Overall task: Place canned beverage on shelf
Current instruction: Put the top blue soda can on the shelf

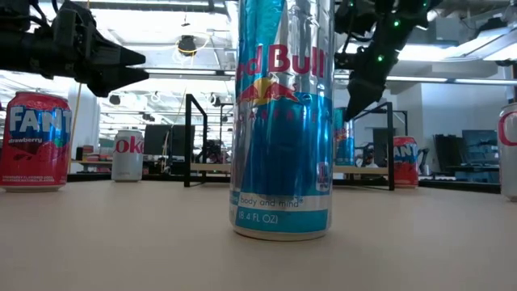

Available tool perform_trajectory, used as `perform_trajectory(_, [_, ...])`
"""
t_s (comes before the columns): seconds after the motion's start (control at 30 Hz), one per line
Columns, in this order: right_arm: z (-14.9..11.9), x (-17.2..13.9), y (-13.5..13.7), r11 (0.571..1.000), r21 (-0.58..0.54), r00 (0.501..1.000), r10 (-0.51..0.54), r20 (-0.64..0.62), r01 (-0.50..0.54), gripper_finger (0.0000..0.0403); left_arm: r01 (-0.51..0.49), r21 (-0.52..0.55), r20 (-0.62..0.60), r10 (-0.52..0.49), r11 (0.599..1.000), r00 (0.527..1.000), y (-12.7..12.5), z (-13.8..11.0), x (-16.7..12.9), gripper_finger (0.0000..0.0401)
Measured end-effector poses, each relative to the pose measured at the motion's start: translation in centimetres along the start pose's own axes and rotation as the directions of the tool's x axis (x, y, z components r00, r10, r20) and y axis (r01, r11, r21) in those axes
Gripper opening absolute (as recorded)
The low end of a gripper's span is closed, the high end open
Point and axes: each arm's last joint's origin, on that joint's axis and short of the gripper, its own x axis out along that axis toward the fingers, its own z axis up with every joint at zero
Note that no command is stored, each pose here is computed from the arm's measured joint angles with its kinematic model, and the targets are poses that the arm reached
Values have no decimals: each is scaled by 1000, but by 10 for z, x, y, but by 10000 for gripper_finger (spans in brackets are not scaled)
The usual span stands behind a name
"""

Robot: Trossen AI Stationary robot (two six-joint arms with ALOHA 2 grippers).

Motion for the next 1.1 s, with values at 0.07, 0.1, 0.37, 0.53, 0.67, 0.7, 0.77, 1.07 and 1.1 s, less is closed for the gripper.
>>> perform_trajectory(0.07, [0, 0, 0, 1000, 0, 1000, -11, 2, 11, 15, 0, 0, 1, 0, 1000, 1000, 0, 0, 0, 295])
perform_trajectory(0.1, [0, 0, 0, 1000, 1, 1000, -11, 3, 11, 15, -1, 0, 1, 1, 1000, 1000, 0, 0, 0, 295])
perform_trajectory(0.37, [3, 22, 12, 1000, -14, 999, -24, -46, 23, 16, -1, -7, 0, 1, 1000, 1000, 0, 0, 0, 295])
perform_trajectory(0.53, [1, 35, 20, 988, -91, 986, -133, -98, 124, 17, -1, -7, -2, 1, 1000, 1000, 0, 0, 0, 295])
perform_trajectory(0.67, [4, 35, 20, 986, -99, 987, -143, -76, 135, 17, -1, 1, -4, 1, 1000, 1000, 0, 0, 0, 295])
perform_trajectory(0.7, [4, 35, 20, 985, -100, 987, -145, -74, 137, 17, -1, 2, -4, 1, 1000, 1000, 0, 0, 0, 295])
perform_trajectory(0.77, [5, 35, 17, 984, -100, 986, -151, -69, 144, 17, -1, 1, -4, 1, 1000, 1000, 0, 0, 0, 295])
perform_trajectory(1.07, [2, 47, 5, 972, -150, 975, -196, -105, 180, 17, -1, -5, -4, 1, 1000, 1000, 0, 0, 0, 295])
perform_trajectory(1.1, [2, 48, 3, 972, -149, 974, -200, -107, 183, 17, -1, -4, -4, 1, 1000, 1000, 0, 0, 0, 295])
